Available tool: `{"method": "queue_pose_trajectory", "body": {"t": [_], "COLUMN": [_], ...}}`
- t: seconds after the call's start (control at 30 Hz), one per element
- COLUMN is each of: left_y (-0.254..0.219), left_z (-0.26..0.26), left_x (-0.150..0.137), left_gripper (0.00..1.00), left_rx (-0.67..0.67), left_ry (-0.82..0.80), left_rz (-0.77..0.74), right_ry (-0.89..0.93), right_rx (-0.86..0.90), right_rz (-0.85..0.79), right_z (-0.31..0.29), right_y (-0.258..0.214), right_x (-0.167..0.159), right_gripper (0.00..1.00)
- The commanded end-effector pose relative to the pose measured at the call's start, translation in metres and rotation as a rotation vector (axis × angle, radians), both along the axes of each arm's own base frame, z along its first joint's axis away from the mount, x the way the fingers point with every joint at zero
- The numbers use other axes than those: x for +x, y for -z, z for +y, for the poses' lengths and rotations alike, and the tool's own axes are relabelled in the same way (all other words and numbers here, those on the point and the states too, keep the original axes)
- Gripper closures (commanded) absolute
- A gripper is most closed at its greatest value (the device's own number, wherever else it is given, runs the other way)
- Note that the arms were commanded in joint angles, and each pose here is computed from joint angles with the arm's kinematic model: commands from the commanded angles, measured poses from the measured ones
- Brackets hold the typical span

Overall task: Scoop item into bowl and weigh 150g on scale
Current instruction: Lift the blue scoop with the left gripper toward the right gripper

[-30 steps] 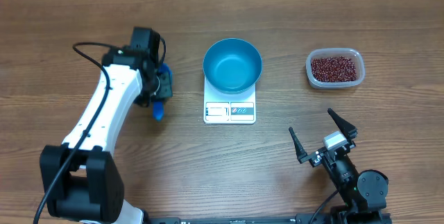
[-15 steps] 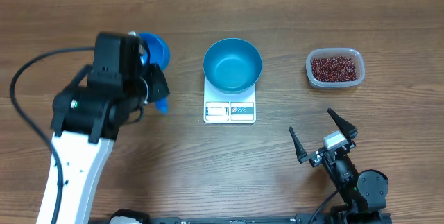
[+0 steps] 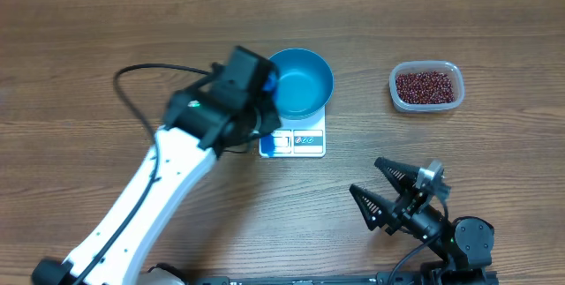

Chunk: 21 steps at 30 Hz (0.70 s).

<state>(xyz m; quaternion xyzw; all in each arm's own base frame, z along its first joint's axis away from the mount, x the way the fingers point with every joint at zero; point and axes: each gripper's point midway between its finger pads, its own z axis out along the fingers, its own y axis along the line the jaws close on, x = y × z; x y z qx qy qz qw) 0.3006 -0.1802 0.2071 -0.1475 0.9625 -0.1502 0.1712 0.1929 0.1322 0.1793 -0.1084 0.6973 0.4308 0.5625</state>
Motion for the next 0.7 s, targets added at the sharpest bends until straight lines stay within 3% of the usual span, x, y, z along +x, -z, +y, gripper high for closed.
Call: {"method": "queue_pose_trajectory", "body": {"t": [0.0,0.33,0.67], "left_y": [0.024,0.034,0.021], "left_z": [-0.030,-0.068,-0.109], "left_x": [-0.002,-0.014,-0.014], "left_gripper": [0.96,0.96,0.96], "left_rx": [-0.034,-0.216,-0.363], "left_ry": [-0.067,-0.387,-0.414], "left_rz": [0.071,0.215,0.215], "right_ry": [-0.027,-0.088,-0.086], "right_rx": [0.367,0.423,0.448], "right_rz": [0.394,0.485,0.451], "right_z": [0.003,0.010,0.009], "right_y": [0.003,0.003,-0.007], "right_x": [-0.003,-0.011,-0.010], "right_gripper": [0.00,0.00,0.00]}}
